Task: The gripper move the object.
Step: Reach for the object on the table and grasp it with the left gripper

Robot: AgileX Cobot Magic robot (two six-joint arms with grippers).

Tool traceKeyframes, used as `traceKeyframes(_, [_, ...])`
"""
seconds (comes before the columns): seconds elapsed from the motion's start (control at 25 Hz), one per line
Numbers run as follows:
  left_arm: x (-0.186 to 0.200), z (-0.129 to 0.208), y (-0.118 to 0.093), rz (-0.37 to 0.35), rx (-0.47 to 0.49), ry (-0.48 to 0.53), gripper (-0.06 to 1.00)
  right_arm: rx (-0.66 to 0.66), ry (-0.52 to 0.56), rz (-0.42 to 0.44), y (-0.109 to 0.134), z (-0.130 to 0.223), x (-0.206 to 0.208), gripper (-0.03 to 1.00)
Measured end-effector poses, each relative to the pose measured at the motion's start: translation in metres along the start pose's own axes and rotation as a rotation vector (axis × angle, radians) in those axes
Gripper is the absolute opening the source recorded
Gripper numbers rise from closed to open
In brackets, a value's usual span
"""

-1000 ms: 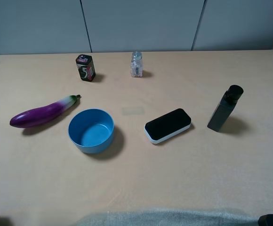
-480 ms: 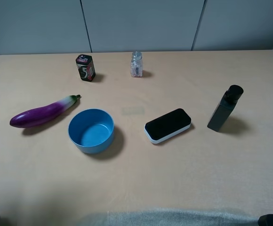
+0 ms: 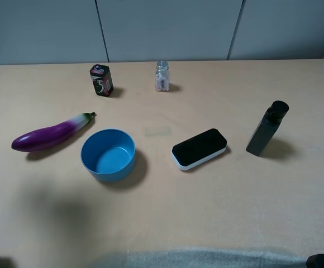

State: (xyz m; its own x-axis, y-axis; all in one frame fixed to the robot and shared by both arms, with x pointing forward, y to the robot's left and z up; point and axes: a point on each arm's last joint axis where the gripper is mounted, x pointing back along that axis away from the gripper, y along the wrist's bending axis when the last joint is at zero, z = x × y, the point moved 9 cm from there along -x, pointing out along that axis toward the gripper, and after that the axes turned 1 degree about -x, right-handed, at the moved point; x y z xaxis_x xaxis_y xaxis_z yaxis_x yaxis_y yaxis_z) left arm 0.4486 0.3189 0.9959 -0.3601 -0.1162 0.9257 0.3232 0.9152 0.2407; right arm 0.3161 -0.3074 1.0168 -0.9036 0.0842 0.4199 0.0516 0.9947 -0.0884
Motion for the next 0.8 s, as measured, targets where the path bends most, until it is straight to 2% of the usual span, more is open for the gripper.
traceKeyframes(0.4, [-0.058, -0.019, -0.005, 0.081, -0.379, 0.113, 0.83, 0.000, 0.000, 0.000, 0.000, 0.000, 0.000, 0.69])
traceKeyframes(0.8, [-0.093, -0.029, -0.014, 0.127, -0.455, 0.151, 0.83, 0.000, 0.000, 0.000, 0.000, 0.000, 0.000, 0.69])
